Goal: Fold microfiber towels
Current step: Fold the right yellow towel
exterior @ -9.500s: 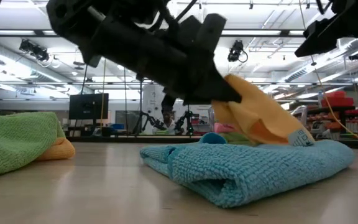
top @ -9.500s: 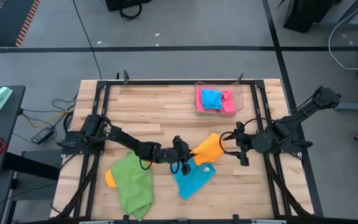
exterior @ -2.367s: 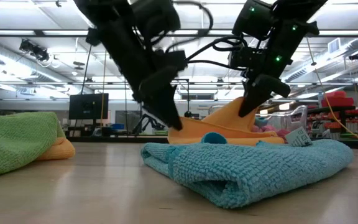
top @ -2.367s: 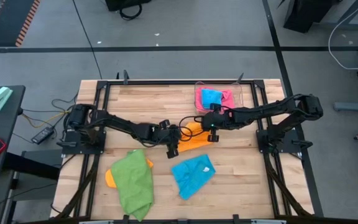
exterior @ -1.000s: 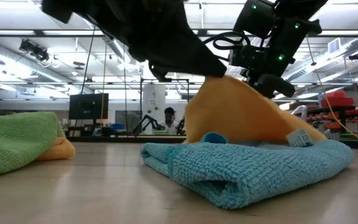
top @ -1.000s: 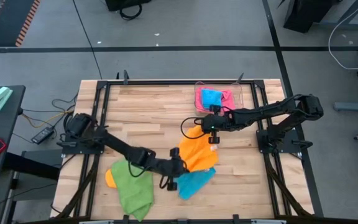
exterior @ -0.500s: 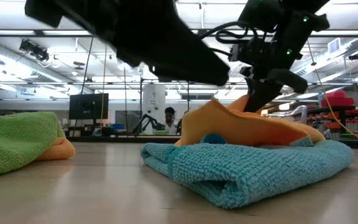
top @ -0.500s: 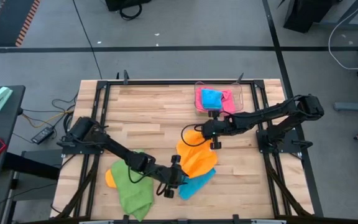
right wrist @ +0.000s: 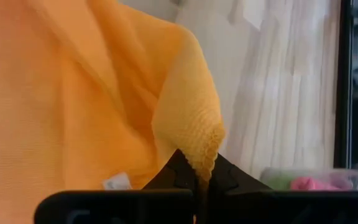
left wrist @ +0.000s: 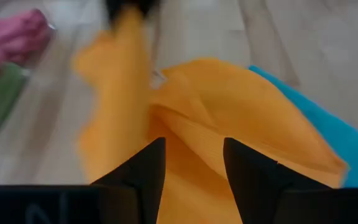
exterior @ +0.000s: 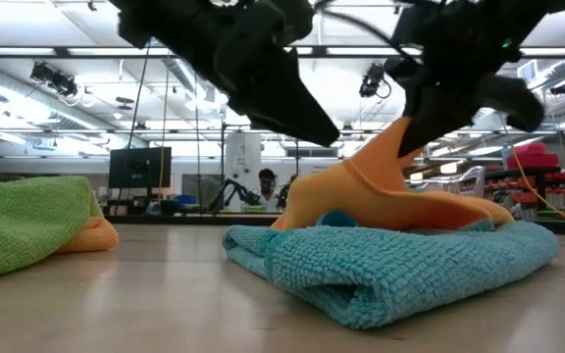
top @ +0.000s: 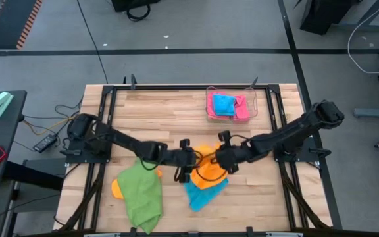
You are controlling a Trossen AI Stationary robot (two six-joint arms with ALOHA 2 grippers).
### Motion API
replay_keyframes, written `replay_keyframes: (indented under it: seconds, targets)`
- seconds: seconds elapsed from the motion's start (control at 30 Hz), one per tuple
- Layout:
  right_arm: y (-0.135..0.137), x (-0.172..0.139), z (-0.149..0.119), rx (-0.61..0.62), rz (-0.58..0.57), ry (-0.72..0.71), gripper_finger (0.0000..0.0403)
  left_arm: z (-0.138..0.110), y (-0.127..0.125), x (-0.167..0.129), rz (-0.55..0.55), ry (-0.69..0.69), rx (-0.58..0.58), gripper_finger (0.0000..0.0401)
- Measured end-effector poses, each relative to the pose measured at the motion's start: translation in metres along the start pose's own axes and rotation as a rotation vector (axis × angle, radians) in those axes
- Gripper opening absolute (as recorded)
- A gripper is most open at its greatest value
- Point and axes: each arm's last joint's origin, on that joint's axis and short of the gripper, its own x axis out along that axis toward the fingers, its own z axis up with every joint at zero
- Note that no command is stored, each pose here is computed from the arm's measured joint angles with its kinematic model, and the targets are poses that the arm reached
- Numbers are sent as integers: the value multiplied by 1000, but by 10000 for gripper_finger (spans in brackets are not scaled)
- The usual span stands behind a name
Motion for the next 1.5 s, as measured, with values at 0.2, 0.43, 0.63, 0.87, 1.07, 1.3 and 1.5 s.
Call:
replay_keyframes:
  seconds: [0.2, 0.43, 0.63, 0.87, 1.07, 1.3, 1.5]
  targets:
    - [23, -14, 6, -113, 12, -51, 7, 9, 13, -5, -51, -32, 40, 173]
    - [37, -32, 20, -148, 73, -124, 7, 26, 18, -6, -106, -193, 60, 211]
    - [32, -61, 45, -133, 227, -163, 7, 27, 33, -4, -167, -194, 6, 251]
    - [30, -84, 65, -37, 608, -260, 7, 24, 45, -2, -427, -141, -132, 259]
    - [53, -58, 46, 72, 681, -179, 7, 21, 31, -4, -473, -96, -149, 243]
    - [95, -26, 26, 129, 604, -32, 7, 18, 6, -2, -424, -109, -146, 232]
    - [130, -12, 13, -16, 302, 114, 7, 14, -5, 0, -386, -100, -177, 235]
